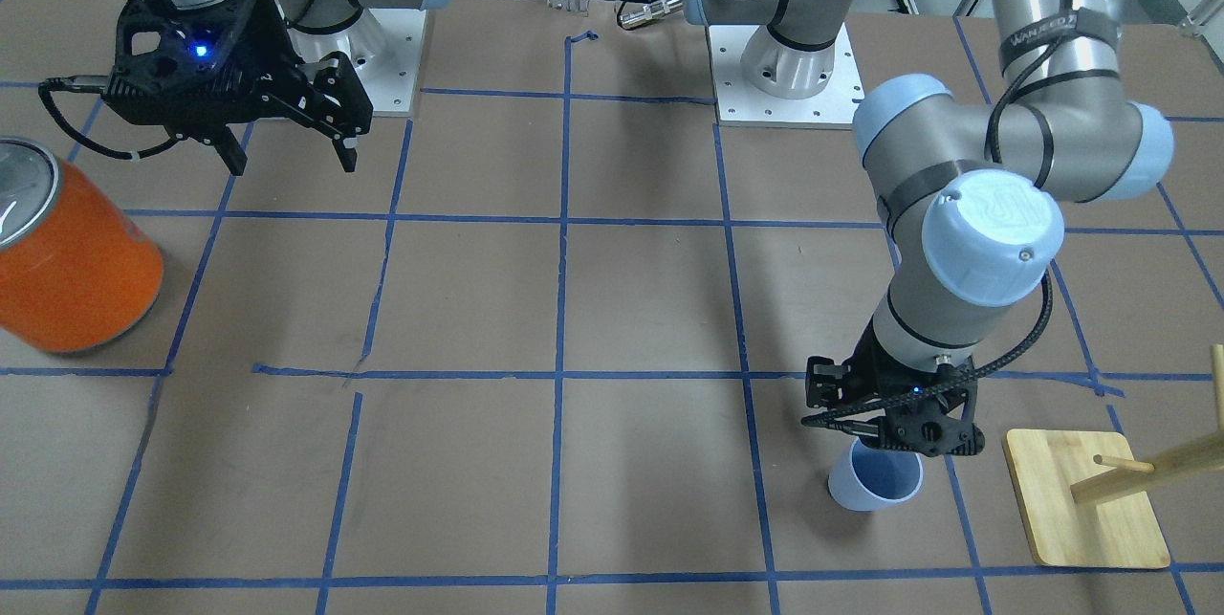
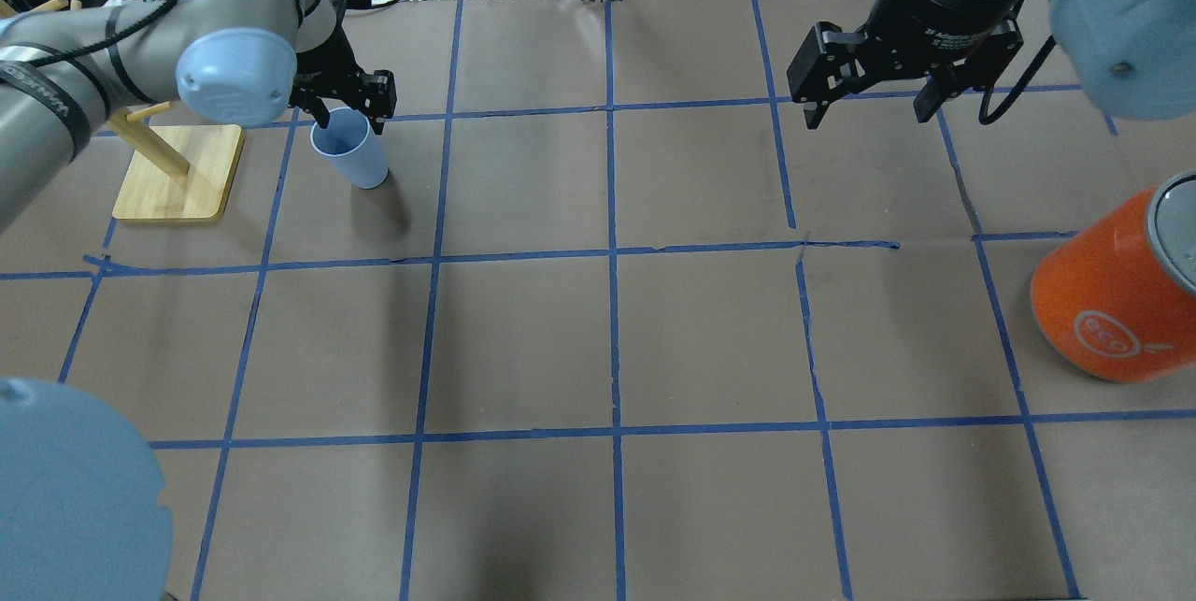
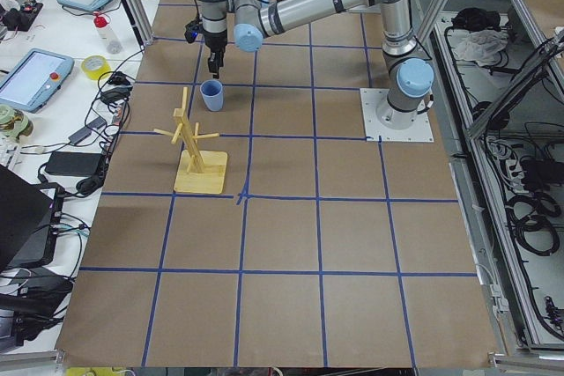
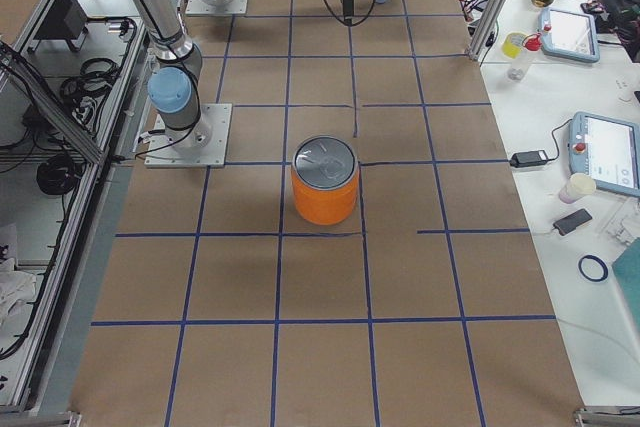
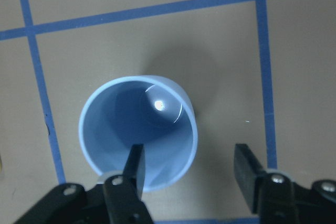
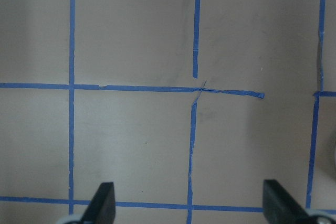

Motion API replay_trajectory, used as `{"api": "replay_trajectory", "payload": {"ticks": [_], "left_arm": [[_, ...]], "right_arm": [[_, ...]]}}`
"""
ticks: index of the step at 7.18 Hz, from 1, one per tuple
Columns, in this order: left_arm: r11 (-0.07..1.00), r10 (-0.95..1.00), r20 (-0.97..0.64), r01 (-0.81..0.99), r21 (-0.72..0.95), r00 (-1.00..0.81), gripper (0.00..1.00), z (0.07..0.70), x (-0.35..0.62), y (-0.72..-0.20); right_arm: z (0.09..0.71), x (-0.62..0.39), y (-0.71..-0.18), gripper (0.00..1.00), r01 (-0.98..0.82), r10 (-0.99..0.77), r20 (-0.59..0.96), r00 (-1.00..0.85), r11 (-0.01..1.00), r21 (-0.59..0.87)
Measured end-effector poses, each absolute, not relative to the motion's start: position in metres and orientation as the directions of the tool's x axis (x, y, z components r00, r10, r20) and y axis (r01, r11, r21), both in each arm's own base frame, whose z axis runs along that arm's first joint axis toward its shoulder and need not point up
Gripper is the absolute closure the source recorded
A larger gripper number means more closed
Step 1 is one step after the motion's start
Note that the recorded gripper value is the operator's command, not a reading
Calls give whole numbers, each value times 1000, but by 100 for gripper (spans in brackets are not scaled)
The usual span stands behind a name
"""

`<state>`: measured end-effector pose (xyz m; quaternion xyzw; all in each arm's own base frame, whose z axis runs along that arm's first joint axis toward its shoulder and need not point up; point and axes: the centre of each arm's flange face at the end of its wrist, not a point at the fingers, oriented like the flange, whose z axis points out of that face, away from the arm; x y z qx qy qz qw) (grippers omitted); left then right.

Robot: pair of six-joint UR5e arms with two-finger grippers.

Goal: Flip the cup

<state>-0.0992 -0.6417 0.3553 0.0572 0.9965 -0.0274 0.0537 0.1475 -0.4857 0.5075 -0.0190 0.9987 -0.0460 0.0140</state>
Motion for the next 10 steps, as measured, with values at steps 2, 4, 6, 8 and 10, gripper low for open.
{"api": "replay_trajectory", "payload": {"ticks": [2, 4, 6, 8, 10], "left_arm": [[992, 124, -107, 125, -1, -986, 26, 450, -132, -598], [989, 142, -82, 144, -19, -986, 26, 514, -140, -543], [987, 141, -74, 146, -61, -987, 26, 544, -136, -516], [987, 146, -69, 150, -55, -987, 26, 540, -134, -511], [986, 141, -69, 146, -78, -988, 0, 540, -132, -513]], "right_arm": [[508, 147, -486, 0, -37, -39, -26, -999, 995, -93], [508, 147, -486, 0, -37, -39, -26, -999, 995, -93], [508, 147, -486, 0, -37, -39, -26, -999, 995, -93], [508, 147, -486, 0, -37, -39, -26, -999, 995, -93], [507, 147, -486, 0, -36, -38, -26, -999, 995, -91]]}}
